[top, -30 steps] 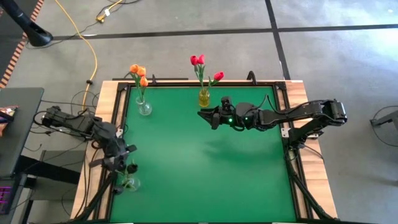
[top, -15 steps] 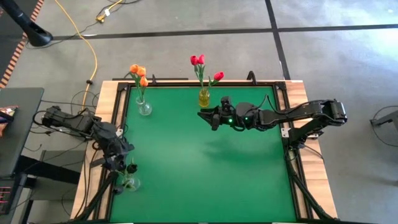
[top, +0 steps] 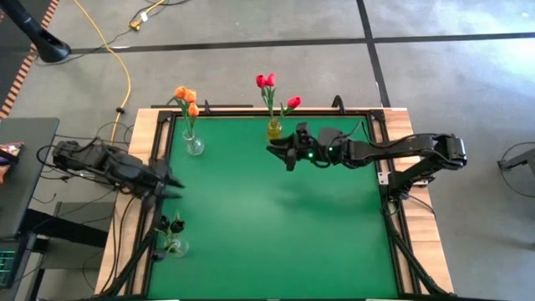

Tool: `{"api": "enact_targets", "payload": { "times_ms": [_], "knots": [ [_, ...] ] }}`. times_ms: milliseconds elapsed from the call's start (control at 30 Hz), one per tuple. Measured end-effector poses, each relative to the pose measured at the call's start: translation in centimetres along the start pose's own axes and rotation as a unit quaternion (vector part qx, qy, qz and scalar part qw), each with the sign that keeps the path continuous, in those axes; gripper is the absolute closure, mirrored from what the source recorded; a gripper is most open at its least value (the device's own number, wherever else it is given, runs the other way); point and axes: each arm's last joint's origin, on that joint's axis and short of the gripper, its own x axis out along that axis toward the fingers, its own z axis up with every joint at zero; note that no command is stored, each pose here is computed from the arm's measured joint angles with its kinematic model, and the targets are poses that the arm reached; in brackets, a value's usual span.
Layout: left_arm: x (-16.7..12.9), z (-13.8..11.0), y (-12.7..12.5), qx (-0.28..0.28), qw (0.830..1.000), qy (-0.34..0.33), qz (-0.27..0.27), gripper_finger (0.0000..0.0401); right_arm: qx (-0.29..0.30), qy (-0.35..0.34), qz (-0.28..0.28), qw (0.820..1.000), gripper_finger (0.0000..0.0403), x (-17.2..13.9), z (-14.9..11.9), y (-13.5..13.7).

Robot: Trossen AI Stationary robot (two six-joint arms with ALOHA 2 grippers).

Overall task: Sort flowers into vase by color
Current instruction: Return to Home Position

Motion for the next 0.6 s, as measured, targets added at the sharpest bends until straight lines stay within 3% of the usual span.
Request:
{"api": "enact_targets", "payload": {
  "times_ms": [267, 500, 600],
  "knots": [
    [0.1, 2.3, -0.1, -0.001, 0.986, -0.136, 0.097, 0.0246, -0.101, 0.036, -0.026, 0.994, 0.0173, -2.0, 1.3, -0.2],
    [1.8, 4.8, -0.3, 0.025, 0.976, -0.177, 0.123, 0.0246, -0.177, 0.065, -0.024, 0.982, 0.0173, -3.7, 1.3, -0.5],
    [2.2, 5.8, 0.2, 0.045, 0.967, -0.199, 0.153, 0.0246, -0.168, 0.05, -0.021, 0.984, 0.0173, -4.7, 0.1, -1.8]
  ]
}}
